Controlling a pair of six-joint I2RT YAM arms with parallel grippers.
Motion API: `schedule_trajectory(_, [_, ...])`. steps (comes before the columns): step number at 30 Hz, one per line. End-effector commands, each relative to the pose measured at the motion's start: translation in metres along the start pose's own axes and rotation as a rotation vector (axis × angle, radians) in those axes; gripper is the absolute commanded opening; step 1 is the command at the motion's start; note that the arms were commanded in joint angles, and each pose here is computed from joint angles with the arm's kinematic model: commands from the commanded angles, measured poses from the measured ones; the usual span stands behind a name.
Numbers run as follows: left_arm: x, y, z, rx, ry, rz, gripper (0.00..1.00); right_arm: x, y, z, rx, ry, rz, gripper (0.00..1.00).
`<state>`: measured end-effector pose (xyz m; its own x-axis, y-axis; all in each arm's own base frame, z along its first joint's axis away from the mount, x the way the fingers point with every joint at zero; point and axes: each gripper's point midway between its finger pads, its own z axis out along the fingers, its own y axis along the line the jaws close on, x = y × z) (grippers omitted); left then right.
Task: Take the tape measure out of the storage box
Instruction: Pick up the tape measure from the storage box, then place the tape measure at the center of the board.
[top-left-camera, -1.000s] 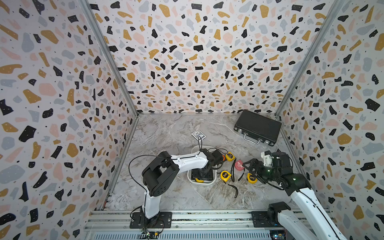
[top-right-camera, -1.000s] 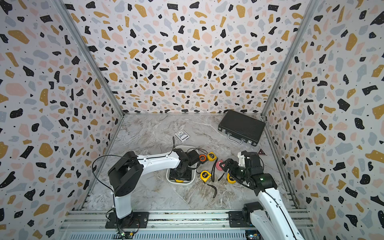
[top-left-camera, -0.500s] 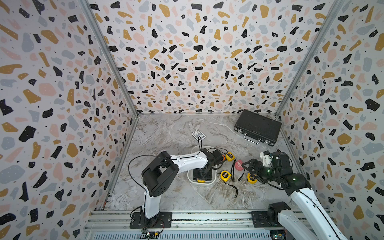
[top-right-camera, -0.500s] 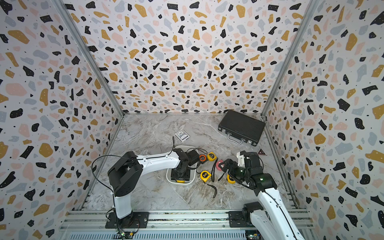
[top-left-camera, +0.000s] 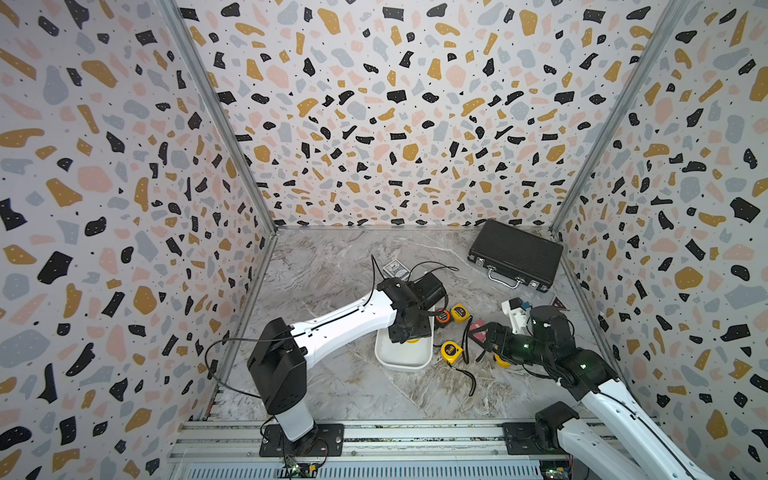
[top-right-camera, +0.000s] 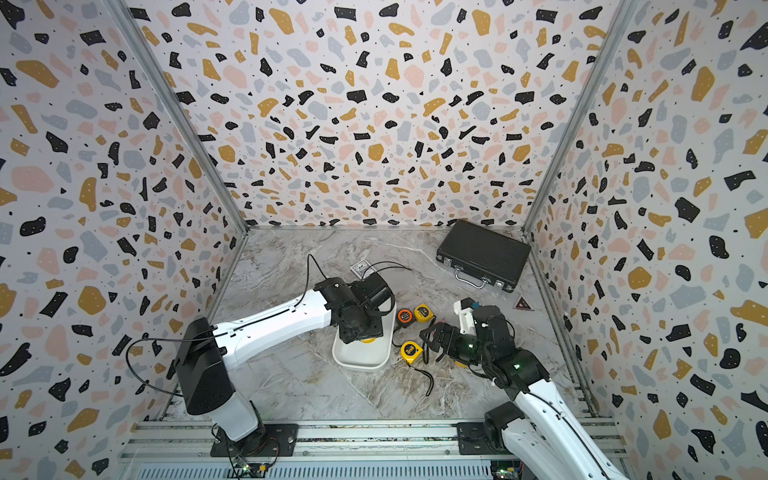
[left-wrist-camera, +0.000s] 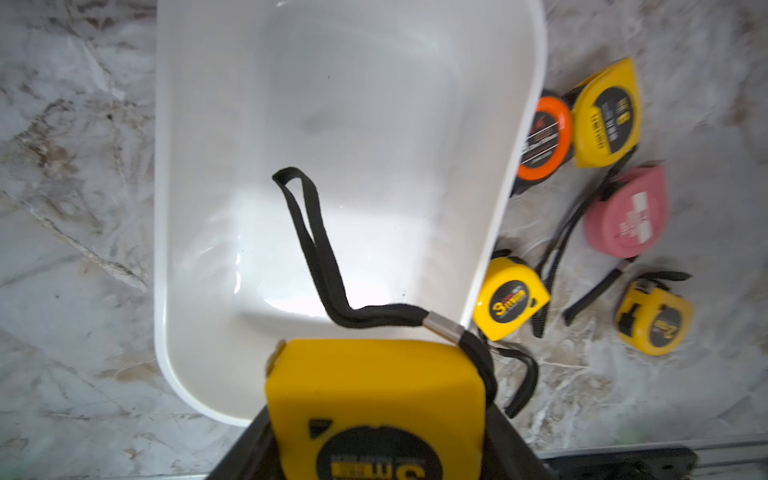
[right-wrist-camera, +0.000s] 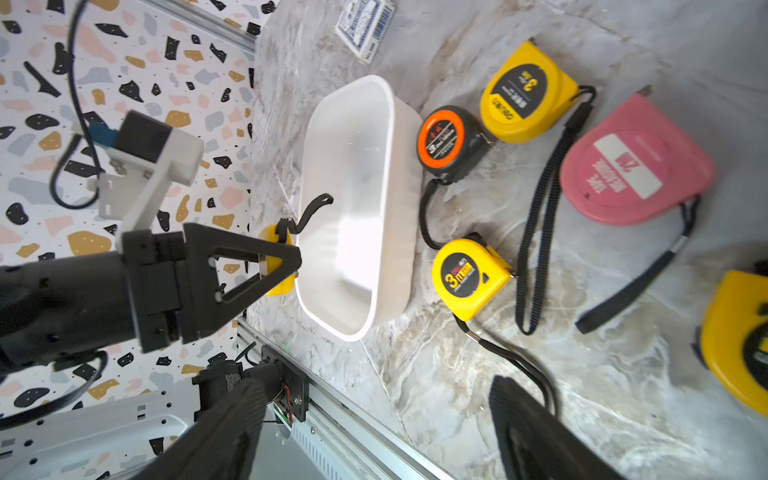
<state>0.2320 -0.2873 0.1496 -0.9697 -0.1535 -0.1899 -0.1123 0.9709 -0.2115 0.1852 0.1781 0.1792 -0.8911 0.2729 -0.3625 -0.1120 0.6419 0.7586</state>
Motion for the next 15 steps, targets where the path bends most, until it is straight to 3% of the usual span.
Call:
schedule_trajectory(1, [-0.014,-0.016,-0.028,0.082,-0.041,-0.096,0.0,-0.012,0.019,0.004,-0.057,-0.079,-0.066,0.9])
schedule_trajectory(9, [-0.033,-0.077,-0.056,0.301,-0.037,-0.212,0.0,-0.019,0.047,0.017,-0.119,-0.168,-0.164,0.89])
schedule_trajectory(15, [-0.035,-0.098,-0.062,0.371,-0.012,-0.268,0.0,-0.033,0.06,0.019,-0.147,-0.255,-0.207,0.88])
